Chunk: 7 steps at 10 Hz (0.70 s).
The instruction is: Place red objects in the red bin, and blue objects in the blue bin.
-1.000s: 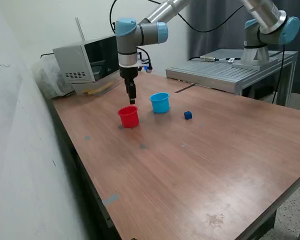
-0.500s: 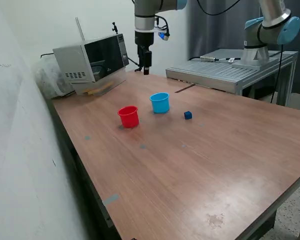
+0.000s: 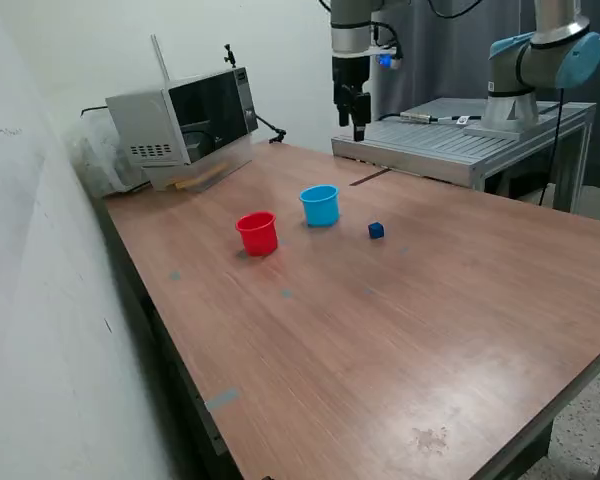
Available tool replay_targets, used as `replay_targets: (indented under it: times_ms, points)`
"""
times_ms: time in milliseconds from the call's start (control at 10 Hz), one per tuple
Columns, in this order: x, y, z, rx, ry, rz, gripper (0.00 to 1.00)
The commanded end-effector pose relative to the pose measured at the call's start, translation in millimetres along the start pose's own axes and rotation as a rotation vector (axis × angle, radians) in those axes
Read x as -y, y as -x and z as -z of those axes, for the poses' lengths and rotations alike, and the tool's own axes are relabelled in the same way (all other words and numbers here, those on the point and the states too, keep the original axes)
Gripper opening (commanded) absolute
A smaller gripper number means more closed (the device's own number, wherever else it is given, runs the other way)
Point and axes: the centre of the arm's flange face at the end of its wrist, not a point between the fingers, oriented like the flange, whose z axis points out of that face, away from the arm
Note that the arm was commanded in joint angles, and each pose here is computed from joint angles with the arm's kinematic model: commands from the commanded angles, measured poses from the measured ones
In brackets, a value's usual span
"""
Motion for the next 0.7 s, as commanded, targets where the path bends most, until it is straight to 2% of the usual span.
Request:
replay_targets:
  times_ms: [0,100,300,600]
  points:
    - [48.7,-36.5,-19.7,-0.027,-0.026,0.027,1.00]
    - [48.7,-48.4,-18.7,-0.031,-0.007,0.046,1.00]
    - [28.8,-68.3,-83.3,-0.010,-0.086,0.063,1.00]
    - [4.9,-84.3,-114.6,-0.009,-0.098,0.073,1.00]
